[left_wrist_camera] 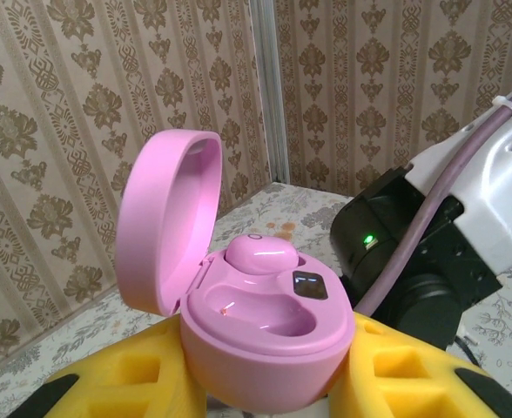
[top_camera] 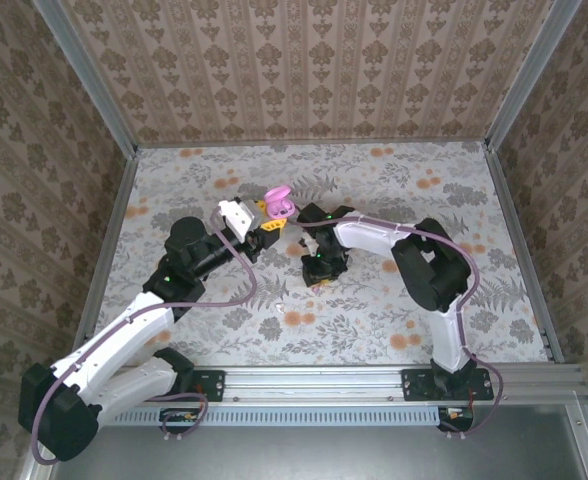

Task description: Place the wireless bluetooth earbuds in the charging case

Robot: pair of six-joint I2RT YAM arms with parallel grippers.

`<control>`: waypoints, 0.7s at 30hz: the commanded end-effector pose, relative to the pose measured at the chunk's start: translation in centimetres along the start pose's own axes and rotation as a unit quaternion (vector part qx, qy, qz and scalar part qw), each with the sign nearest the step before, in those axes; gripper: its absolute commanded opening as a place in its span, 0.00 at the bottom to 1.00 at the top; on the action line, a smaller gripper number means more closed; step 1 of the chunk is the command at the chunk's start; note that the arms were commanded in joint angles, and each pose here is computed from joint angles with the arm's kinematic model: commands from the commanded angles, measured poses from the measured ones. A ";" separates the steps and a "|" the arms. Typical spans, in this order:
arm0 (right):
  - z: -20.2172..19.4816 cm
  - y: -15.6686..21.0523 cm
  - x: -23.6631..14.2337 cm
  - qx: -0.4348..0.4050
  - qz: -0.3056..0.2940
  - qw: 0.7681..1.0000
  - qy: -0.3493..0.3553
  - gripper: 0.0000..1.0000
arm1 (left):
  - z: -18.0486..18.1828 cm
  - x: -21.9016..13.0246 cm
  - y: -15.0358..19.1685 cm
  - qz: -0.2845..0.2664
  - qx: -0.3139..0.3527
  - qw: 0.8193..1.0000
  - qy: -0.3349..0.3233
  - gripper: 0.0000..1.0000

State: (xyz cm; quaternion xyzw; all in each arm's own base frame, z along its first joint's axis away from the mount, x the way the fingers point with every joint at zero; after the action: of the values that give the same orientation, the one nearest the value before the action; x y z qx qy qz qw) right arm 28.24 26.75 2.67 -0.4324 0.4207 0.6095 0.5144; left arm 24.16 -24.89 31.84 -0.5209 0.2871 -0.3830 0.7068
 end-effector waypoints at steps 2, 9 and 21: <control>-2.3 -0.4 -1.1 0.065 -0.032 0.997 0.000 0.29 | 0.5 0.0 -1.4 -0.025 0.004 1.000 -0.006 0.33; -4.1 -0.1 -1.4 0.102 -0.035 0.994 -0.006 0.30 | 0.5 0.5 -1.3 -0.024 0.005 1.000 -0.003 0.33; -2.8 -0.3 -3.5 0.049 -0.053 0.996 -0.056 0.38 | 0.6 0.8 -1.3 -0.023 0.003 1.000 -0.002 0.34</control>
State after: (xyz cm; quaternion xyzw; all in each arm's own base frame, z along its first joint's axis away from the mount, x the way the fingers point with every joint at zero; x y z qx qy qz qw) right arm 29.22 22.84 3.96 -0.3912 0.4259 0.5638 0.5896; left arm 24.82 -25.38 30.72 -0.5192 0.2999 -0.3737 0.7077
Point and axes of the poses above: each hand's point on the last joint's axis, 136 mm out from that joint toward the fingers, its own x axis out along the fingers, its own z axis along the line the jaws close on, y = z × x, the point moved 1 cm from there along -x, back along the fingers, and after that the axes turned 10 degrees about x, right-handed, at the moved point
